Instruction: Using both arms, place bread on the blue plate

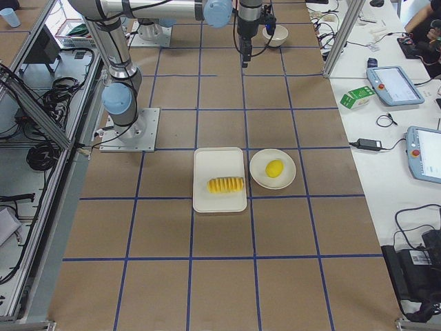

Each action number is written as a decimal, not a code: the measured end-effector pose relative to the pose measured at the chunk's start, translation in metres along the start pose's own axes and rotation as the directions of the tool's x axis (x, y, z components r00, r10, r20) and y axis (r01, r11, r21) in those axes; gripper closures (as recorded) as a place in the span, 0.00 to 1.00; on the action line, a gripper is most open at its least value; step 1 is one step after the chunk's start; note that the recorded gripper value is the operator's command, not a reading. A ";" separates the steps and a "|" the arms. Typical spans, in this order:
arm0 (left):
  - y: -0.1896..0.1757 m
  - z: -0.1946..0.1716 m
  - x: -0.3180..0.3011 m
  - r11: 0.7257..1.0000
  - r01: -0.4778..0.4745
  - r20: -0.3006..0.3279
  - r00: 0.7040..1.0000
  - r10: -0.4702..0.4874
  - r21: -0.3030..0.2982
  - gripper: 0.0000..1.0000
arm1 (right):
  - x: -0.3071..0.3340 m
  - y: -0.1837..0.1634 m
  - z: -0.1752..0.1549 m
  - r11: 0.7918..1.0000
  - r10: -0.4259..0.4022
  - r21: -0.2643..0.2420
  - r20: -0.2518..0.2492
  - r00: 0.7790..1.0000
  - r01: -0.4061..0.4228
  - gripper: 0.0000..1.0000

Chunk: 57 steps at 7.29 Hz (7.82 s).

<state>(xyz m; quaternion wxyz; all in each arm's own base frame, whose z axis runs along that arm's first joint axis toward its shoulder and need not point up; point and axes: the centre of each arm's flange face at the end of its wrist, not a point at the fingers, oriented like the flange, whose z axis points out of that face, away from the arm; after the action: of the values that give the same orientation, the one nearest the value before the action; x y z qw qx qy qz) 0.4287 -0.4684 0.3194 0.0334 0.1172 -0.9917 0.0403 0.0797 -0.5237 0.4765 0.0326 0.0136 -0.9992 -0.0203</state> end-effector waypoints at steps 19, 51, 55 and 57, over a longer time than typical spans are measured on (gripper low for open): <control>0.007 0.007 -0.030 0.992 0.030 0.123 0.992 -0.014 -0.126 1.00 | 0.377 0.034 0.321 0.998 -0.021 -0.061 0.070 0.997 0.025 0.00; 0.109 0.154 0.668 0.991 0.123 -0.133 0.983 -0.130 -0.060 0.00 | 0.058 -0.067 0.177 0.993 0.102 0.045 0.194 0.976 -0.113 0.66; 0.040 0.093 0.619 0.993 0.114 -0.099 0.988 -0.116 -0.017 0.00 | -0.090 -0.076 0.170 0.986 0.137 0.061 0.226 0.964 -0.155 0.66; 0.000 0.028 0.574 0.995 0.094 0.013 0.995 -0.094 -0.027 0.00 | -0.149 -0.082 0.196 0.976 0.199 0.033 0.271 0.942 -0.216 0.65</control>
<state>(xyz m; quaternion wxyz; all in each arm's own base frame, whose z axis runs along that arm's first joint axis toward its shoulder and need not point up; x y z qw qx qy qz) -0.1303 -0.6025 0.3351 0.0312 0.1636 -0.9857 0.0241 0.2177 -0.5940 0.2678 -0.1004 -0.0935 -0.9905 0.0129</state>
